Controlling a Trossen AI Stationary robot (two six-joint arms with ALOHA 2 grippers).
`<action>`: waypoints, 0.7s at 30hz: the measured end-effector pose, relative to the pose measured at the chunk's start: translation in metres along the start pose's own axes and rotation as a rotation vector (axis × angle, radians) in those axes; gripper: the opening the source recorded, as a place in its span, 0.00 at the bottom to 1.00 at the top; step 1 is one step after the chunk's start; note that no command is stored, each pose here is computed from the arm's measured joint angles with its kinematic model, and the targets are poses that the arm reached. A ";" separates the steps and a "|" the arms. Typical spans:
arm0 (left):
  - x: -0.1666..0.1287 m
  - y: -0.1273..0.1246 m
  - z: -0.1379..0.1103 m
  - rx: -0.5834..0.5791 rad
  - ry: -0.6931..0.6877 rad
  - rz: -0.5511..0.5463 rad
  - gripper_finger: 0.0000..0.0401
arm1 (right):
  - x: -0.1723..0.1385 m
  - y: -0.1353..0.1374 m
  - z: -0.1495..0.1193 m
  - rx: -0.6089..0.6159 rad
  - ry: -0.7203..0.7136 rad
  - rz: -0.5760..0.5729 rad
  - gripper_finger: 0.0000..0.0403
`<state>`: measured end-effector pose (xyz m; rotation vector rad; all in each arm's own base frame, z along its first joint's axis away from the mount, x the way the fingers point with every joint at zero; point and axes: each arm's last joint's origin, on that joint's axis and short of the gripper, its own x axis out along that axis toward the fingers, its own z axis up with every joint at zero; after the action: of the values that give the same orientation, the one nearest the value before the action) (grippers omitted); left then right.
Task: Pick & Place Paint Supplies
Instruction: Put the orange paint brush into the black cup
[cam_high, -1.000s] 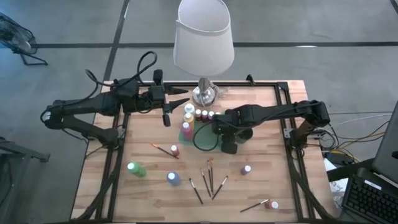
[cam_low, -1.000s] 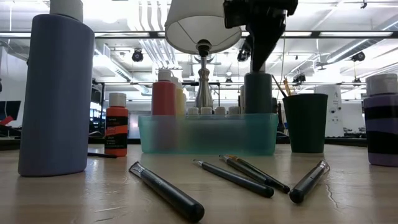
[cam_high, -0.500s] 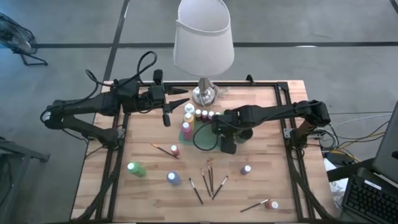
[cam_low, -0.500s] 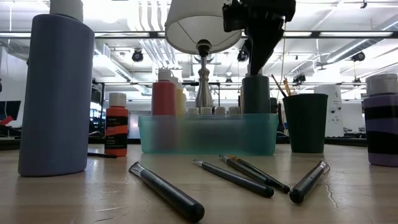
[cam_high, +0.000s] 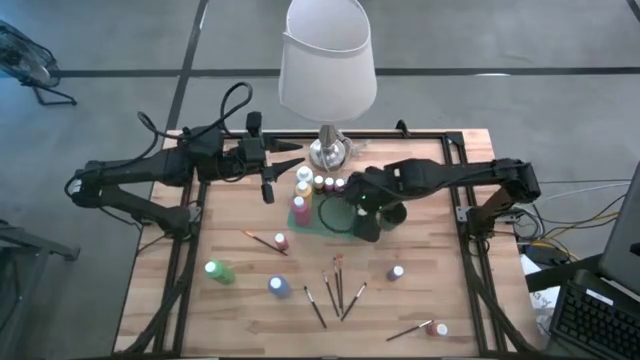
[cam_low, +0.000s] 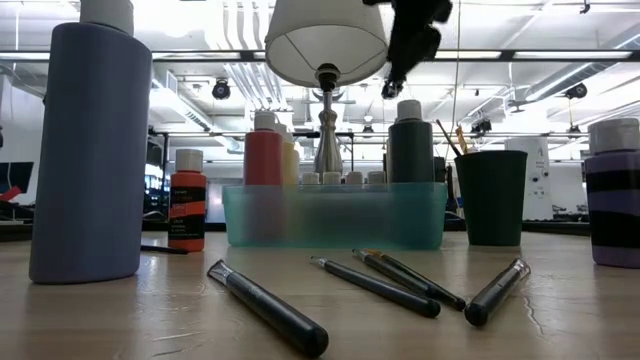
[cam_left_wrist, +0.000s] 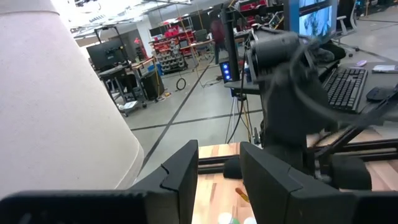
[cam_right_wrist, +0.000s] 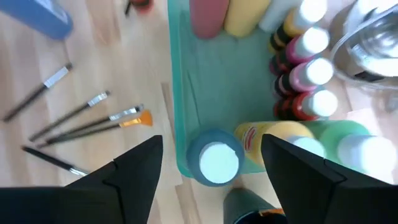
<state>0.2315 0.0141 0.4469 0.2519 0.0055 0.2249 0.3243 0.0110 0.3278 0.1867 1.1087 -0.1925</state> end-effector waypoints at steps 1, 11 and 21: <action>0.000 0.000 0.000 0.000 0.000 0.000 0.31 | -0.005 0.000 0.001 0.006 -0.016 0.004 0.67; -0.001 -0.001 -0.003 0.041 0.032 -0.009 0.31 | -0.042 0.021 0.020 0.000 -0.188 0.083 0.57; -0.001 -0.001 -0.004 0.039 0.041 -0.011 0.31 | -0.040 0.057 0.033 -0.096 -0.252 0.071 0.48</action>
<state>0.2310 0.0141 0.4429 0.2859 0.0523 0.2188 0.3499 0.0607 0.3818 0.1127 0.8568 -0.0959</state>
